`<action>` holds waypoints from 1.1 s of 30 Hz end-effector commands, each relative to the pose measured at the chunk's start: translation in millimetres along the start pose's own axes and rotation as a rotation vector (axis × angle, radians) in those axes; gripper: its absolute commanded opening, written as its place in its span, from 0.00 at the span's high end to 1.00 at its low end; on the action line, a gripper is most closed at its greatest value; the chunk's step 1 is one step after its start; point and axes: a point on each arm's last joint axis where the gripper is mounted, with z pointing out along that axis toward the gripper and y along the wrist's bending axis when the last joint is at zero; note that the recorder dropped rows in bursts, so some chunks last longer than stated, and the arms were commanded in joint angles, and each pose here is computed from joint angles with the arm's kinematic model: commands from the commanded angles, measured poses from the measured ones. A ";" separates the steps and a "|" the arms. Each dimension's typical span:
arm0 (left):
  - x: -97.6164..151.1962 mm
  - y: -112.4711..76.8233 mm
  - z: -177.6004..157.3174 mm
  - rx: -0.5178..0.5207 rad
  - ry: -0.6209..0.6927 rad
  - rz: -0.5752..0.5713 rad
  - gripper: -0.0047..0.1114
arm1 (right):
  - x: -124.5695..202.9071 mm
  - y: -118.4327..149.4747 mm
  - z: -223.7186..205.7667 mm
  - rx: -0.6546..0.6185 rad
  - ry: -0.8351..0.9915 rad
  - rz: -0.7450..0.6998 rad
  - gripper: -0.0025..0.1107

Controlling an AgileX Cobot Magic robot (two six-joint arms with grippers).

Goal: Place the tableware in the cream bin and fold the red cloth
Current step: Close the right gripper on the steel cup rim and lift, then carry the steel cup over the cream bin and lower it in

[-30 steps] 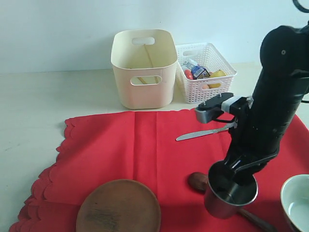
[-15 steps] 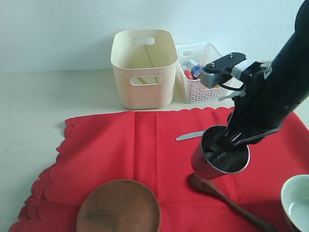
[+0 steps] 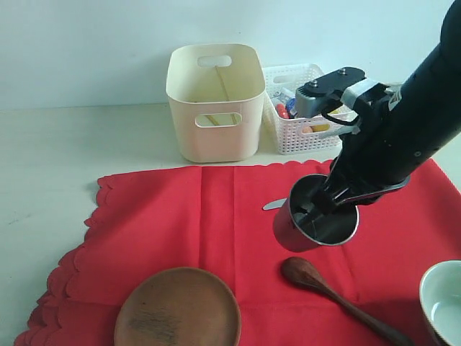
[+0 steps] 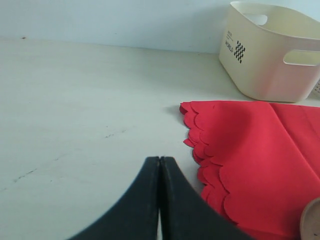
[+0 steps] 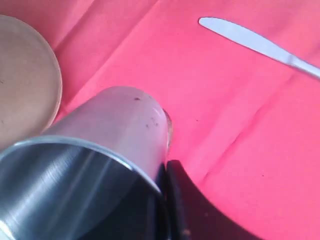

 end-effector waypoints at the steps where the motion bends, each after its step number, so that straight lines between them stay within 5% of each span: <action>1: 0.3 0.2 0.0 -0.002 -0.010 -0.001 0.96 | -5.3 0.1 -5.3 0.009 -0.055 0.004 0.98; 8: 0.3 0.2 0.0 -0.002 -0.010 -0.001 0.96 | -38.5 -5.4 -20.6 0.049 -0.267 0.047 0.98; 33: 0.3 0.2 0.0 -0.002 -0.010 -0.001 0.96 | -169.4 -72.0 2.3 0.062 -0.415 0.033 0.98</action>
